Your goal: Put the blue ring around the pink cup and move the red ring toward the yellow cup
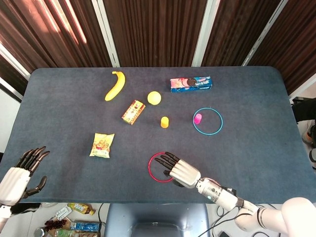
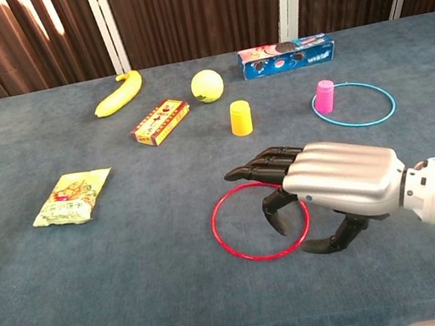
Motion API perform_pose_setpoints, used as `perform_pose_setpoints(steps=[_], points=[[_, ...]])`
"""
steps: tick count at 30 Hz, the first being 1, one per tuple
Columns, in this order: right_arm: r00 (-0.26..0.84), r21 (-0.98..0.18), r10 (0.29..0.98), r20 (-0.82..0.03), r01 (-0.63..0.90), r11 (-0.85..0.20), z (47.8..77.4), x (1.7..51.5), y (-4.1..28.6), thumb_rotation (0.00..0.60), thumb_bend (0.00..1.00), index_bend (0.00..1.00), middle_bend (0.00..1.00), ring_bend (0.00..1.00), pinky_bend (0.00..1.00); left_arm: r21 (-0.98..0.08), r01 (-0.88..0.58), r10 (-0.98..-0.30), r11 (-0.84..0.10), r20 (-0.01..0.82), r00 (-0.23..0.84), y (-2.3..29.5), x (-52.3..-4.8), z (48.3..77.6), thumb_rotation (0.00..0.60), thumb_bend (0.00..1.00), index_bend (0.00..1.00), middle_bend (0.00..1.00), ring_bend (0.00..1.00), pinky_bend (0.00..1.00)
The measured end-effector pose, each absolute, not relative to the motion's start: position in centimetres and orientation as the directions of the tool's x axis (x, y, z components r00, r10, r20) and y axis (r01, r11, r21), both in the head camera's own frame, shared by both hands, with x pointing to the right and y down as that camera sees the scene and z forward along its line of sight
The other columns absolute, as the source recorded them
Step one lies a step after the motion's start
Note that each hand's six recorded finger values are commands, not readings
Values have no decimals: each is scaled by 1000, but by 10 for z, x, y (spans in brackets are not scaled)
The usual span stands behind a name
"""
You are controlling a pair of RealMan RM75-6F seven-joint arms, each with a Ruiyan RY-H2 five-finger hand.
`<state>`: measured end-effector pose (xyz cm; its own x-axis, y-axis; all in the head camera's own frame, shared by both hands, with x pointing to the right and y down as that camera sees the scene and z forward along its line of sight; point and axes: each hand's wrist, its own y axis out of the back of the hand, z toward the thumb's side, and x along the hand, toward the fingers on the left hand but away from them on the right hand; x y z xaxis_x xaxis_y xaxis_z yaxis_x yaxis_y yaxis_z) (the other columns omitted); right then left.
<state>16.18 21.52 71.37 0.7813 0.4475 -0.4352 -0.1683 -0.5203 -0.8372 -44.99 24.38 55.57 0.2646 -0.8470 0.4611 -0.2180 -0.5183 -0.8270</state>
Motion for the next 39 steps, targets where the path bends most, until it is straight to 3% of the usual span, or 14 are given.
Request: perform_pose_setpoints(steps=[24,39], points=[[778,-826,437,-452,-179,-535,730,160,220,600,451,704,90,0,0,-827,-209,-845,-521,466,261,244,-450,557,600,471,85,0,0,91],[779,-829,444,-442,-166,-533,729,159,219,600,453,678,91,0,0,-829,-209,-847,-518,464,258,244,-450,557,600,473,87,0,0,91]])
